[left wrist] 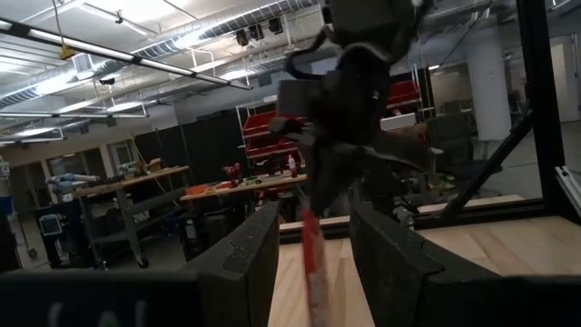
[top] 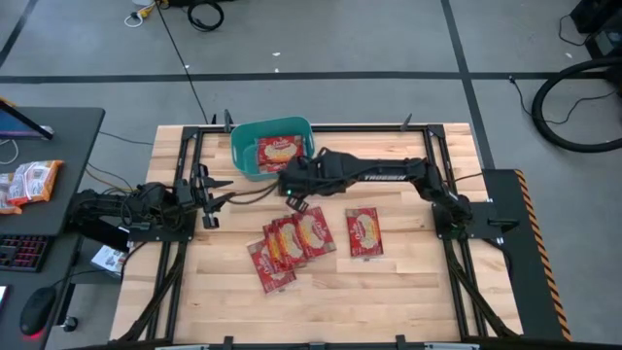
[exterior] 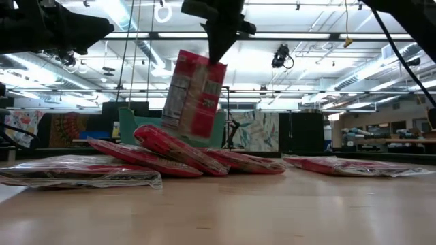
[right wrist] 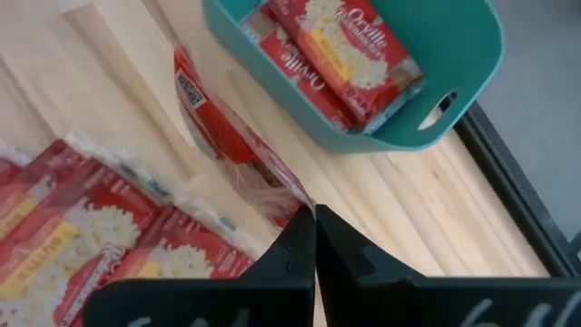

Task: Sort popcorn bags into baskets
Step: Put the red popcorn bag into the blue container

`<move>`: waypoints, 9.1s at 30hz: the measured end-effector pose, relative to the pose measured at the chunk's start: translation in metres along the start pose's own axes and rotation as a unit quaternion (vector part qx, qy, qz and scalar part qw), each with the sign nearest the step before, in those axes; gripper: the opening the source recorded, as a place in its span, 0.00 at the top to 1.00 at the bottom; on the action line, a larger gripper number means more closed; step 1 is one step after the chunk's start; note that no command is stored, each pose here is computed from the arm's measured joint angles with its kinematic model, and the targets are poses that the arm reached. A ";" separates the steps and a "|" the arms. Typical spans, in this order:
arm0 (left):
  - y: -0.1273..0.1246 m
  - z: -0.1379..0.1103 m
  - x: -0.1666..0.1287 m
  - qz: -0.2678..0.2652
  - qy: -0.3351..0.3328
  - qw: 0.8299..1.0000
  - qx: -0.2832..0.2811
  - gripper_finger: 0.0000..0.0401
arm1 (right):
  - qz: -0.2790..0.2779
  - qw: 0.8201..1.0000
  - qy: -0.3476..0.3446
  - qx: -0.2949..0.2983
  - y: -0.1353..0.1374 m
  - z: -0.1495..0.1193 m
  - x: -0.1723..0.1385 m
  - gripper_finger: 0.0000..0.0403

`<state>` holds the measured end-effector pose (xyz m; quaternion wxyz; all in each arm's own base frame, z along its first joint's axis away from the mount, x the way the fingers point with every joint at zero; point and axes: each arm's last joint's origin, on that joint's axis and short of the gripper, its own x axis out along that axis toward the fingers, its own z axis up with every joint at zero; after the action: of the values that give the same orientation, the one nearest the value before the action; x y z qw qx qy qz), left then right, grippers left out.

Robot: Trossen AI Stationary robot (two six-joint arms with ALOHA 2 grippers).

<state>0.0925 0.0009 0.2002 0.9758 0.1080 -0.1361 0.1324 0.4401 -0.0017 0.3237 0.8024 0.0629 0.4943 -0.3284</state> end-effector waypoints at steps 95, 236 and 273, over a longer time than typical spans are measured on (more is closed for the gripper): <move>0.001 -0.001 0.000 0.027 0.012 0.999 0.027 0.65 | 0.061 0.900 -0.408 -0.137 -0.111 0.072 0.156 0.99; -0.051 -0.037 0.092 -0.207 0.241 0.948 0.031 0.42 | 0.073 0.957 -0.168 -0.223 0.102 -0.089 -0.021 0.99; -0.060 -0.027 0.145 -0.135 0.389 0.908 0.073 0.90 | 0.025 0.983 -0.140 -0.113 0.050 -0.088 -0.058 0.71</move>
<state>0.2506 -0.0158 0.2065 0.9493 0.1360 0.2805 0.0405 0.3865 0.1019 0.3168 0.8737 -0.0623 0.4091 -0.2559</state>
